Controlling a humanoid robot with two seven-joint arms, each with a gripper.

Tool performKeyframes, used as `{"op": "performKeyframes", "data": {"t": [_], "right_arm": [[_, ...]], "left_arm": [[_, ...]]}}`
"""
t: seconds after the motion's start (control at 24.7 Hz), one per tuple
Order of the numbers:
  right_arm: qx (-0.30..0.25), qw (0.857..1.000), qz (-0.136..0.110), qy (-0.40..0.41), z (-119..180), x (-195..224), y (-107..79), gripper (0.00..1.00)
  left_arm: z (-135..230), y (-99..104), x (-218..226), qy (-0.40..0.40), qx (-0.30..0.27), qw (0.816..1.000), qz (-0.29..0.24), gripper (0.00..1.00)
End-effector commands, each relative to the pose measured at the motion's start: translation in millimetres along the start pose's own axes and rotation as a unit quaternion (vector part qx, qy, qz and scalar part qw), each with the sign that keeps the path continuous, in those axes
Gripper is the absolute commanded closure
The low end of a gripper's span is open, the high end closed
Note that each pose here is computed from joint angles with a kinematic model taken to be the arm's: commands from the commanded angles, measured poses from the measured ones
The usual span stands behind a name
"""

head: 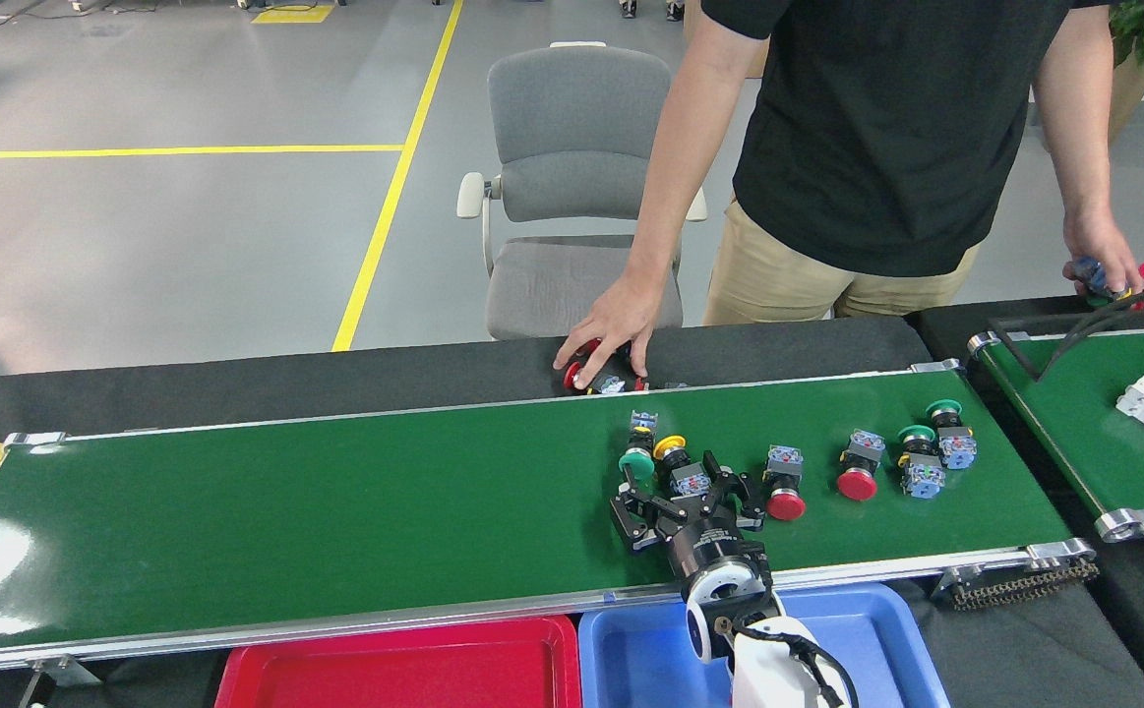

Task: Pick switch part from conveyor to tray

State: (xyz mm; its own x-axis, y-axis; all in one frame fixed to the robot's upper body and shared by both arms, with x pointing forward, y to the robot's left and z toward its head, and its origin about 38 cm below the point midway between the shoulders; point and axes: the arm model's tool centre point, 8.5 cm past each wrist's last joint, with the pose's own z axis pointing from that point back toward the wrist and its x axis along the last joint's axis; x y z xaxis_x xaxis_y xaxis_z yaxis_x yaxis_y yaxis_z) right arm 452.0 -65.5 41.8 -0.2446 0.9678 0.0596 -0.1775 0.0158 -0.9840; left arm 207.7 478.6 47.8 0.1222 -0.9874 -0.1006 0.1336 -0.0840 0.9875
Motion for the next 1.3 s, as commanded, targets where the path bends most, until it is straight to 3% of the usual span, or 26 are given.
{"op": "performKeyframes", "data": {"t": [0.0, 0.12, 0.2, 0.41, 0.57, 0.69, 0.81, 0.85, 0.89, 0.93, 1.13, 1.26], "right_arm": [[-0.018, 1.0, 0.01, -0.016, -6.6, 13.2, -16.2, 0.7], [-0.016, 0.999, 0.014, -0.03, -7.2, 19.8, -16.2, 0.94], [-0.013, 0.999, 0.015, -0.037, -6.9, 21.1, -15.0, 0.97], [-0.018, 0.998, 0.014, -0.063, -4.0, 24.8, -14.7, 0.98], [-0.054, 0.991, 0.002, -0.12, 15.3, 50.0, -28.2, 0.98], [-0.076, 0.974, -0.001, -0.215, 52.4, 89.3, -28.8, 0.98], [-0.069, 0.948, 0.015, -0.31, 89.0, 117.5, -10.7, 0.96], [-0.065, 0.94, 0.02, -0.335, 97.5, 124.8, -5.2, 0.83], [-0.066, 0.929, 0.024, -0.364, 106.5, 134.6, 0.2, 0.34], [-0.072, 0.921, 0.022, -0.383, 113.7, 142.6, 3.1, 0.0], [-0.076, 0.904, 0.022, -0.42, 122.5, 147.5, 7.0, 0.0], [-0.085, 0.905, 0.016, -0.417, 121.8, 146.6, 0.8, 0.0]], "left_arm": [[-4.0, 8.5, -4.8, -0.002, 0.009, 1.0, -0.01, 0.0], [-4.5, 8.8, -4.7, -0.002, 0.009, 1.0, -0.011, 0.0], [-4.7, 8.2, -5.0, -0.002, 0.008, 1.0, -0.01, 0.0], [-6.5, 10.6, -4.9, -0.002, 0.011, 1.0, -0.011, 0.0], [-7.0, 11.0, -4.3, -0.002, 0.012, 1.0, -0.011, 0.0], [-6.9, 10.5, -4.4, -0.002, 0.011, 1.0, -0.011, 0.0], [-6.8, 10.5, -3.9, -0.002, 0.011, 1.0, -0.01, 0.0], [-6.9, 11.0, -3.7, -0.003, 0.012, 1.0, -0.01, 0.0], [-6.8, 10.7, -3.4, -0.002, 0.012, 1.0, -0.009, 0.0], [-6.7, 10.2, -3.5, -0.002, 0.011, 1.0, -0.009, 0.0], [-6.6, 10.0, -2.6, -0.002, 0.012, 1.0, -0.008, 0.0], [-6.3, 9.3, -2.1, -0.001, 0.012, 1.0, -0.006, 0.0]]}}
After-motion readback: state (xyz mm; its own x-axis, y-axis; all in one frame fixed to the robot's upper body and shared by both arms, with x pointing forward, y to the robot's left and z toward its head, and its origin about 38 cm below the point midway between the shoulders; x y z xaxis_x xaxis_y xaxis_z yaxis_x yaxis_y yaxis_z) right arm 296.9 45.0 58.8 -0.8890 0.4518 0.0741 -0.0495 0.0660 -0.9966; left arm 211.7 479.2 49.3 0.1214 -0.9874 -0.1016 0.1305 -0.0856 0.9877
